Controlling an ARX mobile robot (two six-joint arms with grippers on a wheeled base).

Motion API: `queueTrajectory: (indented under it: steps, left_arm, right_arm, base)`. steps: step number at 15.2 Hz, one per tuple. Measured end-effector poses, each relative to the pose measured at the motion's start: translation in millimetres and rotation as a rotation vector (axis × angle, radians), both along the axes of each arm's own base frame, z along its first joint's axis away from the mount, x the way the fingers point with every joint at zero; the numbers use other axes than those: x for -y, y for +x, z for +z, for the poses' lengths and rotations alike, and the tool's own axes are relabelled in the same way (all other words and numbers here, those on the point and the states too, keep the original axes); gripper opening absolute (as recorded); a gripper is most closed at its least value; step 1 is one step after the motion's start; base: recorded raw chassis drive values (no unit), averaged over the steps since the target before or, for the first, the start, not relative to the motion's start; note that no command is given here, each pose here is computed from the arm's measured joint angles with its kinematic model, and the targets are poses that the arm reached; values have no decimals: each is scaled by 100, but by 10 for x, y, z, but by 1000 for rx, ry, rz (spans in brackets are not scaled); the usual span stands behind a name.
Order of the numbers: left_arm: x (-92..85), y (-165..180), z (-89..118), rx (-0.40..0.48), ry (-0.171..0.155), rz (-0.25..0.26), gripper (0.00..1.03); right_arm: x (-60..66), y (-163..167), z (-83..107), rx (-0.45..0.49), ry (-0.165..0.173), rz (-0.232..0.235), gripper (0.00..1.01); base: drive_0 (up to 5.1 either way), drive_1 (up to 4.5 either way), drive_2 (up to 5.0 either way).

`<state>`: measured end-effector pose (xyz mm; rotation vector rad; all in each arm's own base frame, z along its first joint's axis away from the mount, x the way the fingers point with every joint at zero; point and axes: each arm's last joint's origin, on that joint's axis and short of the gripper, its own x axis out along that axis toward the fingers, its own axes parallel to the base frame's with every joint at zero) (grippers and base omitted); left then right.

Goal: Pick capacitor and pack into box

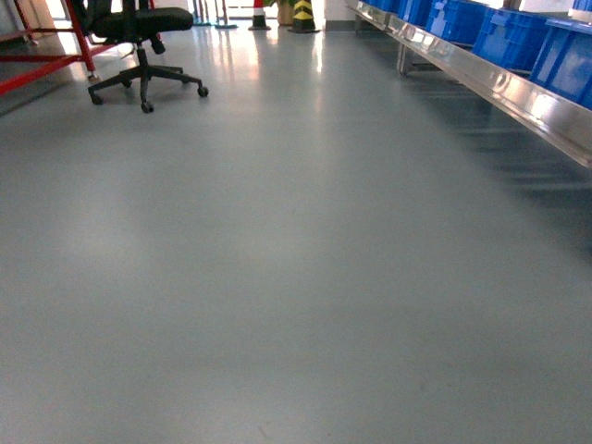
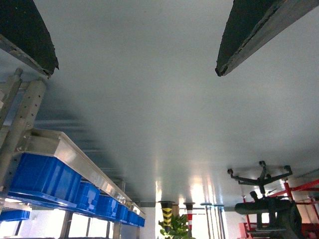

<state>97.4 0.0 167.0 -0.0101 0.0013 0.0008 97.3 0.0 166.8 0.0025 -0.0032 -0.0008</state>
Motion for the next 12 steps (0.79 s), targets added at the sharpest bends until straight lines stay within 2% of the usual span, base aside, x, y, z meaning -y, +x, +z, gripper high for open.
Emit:
queueTrajectory:
  steps: [12]
  left_arm:
    - [0,0,-1,-2,0,1,44]
  right_arm:
    - [0,0,-2,-2,0,1,98]
  base:
    - [-498,243,243]
